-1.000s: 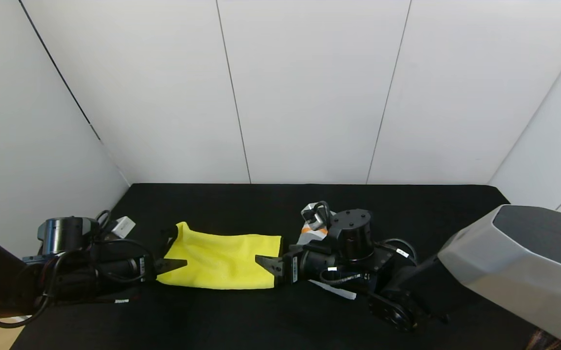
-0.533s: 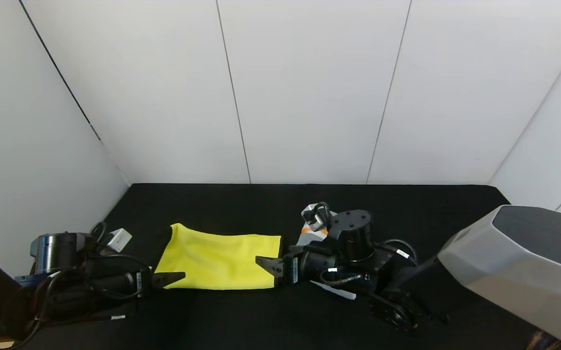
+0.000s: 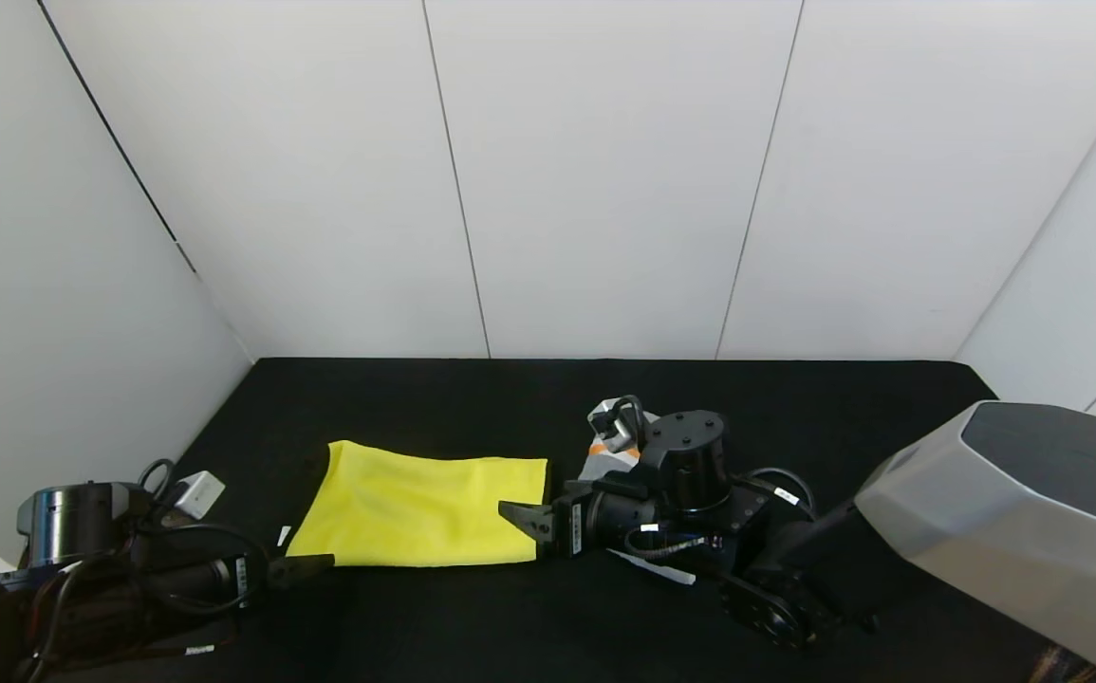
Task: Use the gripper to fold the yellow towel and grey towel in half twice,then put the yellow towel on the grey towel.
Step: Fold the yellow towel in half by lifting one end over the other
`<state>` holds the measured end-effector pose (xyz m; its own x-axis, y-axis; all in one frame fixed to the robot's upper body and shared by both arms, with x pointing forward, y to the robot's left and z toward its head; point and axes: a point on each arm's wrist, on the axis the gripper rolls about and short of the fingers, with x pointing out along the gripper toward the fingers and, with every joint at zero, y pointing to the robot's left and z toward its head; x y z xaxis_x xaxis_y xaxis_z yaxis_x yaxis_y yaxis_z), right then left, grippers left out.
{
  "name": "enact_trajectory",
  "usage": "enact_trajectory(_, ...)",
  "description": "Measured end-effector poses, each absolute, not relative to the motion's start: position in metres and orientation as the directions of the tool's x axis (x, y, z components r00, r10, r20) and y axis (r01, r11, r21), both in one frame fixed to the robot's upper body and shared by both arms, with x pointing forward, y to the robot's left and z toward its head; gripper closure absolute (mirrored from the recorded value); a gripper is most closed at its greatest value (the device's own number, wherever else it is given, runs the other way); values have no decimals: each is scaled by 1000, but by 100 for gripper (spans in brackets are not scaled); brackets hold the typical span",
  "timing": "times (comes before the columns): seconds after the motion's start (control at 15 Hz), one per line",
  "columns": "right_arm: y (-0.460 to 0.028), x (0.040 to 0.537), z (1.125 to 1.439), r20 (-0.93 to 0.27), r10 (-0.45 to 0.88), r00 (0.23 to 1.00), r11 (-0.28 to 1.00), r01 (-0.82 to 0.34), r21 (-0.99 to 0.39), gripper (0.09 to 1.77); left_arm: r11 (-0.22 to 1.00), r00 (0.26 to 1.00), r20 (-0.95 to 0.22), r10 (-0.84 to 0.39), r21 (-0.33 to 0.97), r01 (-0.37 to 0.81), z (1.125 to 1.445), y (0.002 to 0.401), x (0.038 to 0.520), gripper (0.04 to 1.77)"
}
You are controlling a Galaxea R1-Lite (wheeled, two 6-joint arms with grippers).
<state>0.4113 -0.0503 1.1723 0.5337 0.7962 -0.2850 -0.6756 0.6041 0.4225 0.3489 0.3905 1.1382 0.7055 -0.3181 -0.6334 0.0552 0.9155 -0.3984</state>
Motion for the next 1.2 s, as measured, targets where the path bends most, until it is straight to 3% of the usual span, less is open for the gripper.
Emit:
enact_trajectory(0.53, -51, 412, 1172, -285, 795, 535, 605, -675, 422, 16, 921, 767, -568, -298, -383, 74, 1149, 402, 368, 9)
enact_trajectory(1.2, -53, 413, 1172, -286, 792, 539, 609, -671, 423, 16, 905, 739, -562, -371, -397, 152, 1135, 381, 403, 9)
